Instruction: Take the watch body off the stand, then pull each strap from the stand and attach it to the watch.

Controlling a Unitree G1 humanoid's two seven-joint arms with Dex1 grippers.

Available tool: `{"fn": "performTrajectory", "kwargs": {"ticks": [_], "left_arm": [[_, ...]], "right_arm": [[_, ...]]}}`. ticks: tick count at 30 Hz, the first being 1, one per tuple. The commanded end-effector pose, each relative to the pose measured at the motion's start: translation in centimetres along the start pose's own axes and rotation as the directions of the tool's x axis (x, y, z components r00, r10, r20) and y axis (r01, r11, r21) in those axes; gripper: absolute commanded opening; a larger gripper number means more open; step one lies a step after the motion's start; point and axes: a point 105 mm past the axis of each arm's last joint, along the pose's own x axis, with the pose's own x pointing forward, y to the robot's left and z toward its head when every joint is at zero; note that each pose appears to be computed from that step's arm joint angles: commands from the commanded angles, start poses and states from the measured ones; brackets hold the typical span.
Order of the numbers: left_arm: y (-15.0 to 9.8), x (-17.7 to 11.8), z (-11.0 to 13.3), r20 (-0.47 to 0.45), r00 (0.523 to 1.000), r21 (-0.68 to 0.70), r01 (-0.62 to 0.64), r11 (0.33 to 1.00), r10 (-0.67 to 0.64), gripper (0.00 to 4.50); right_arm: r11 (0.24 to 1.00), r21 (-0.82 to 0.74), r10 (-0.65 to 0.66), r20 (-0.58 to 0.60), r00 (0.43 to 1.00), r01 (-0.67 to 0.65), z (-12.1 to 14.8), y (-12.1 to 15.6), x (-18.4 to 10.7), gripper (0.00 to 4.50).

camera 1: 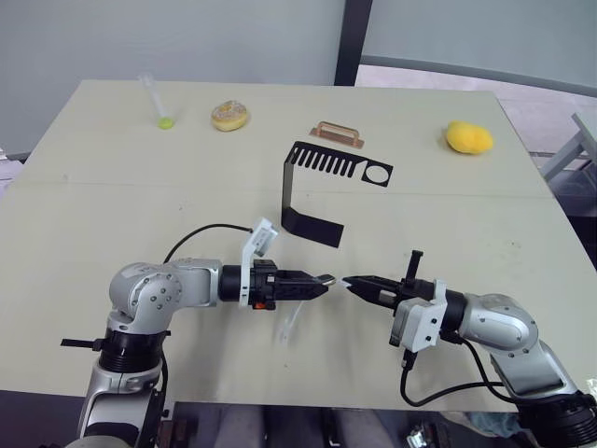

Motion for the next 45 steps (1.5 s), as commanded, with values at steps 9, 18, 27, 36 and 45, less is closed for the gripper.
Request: {"fn": "performTrajectory", "kwargs": {"ticks": [9,18,27,36,45], "left_arm": [[-1.7,0.9,0.6,-0.017,0.998,0.051,0.068,0.996,-0.067,1.57],[-1.5,0.9,0.3,-0.035,0.998,0.047,0.048,0.998,-0.046,1.57],[-1.5,0.9,0.3,-0.034,0.998,0.047,0.045,0.998,-0.043,1.57],[-1.5,0.9,0.1,-0.046,0.998,0.051,0.044,0.998,-0.042,1.57],[-1.5,1.0,0.0,-0.052,0.998,0.054,0.043,0.998,-0.04,1.57]], "right_arm": [[0.999,-0.018,-0.027,0.046,0.999,0.028,1.0,-0.3,0.8,0.0],[0.999,-0.027,-0.029,0.043,0.999,0.03,0.9,-0.3,1.0,0.0],[1.0,-0.022,-0.02,0.05,0.999,0.021,1.0,-0.1,1.4,0.0],[0.999,-0.03,-0.02,0.044,0.999,0.021,0.9,-0.2,1.6,0.0],[0.999,-0.033,-0.017,0.034,0.999,0.018,0.7,-0.3,1.6,0.0]]}}
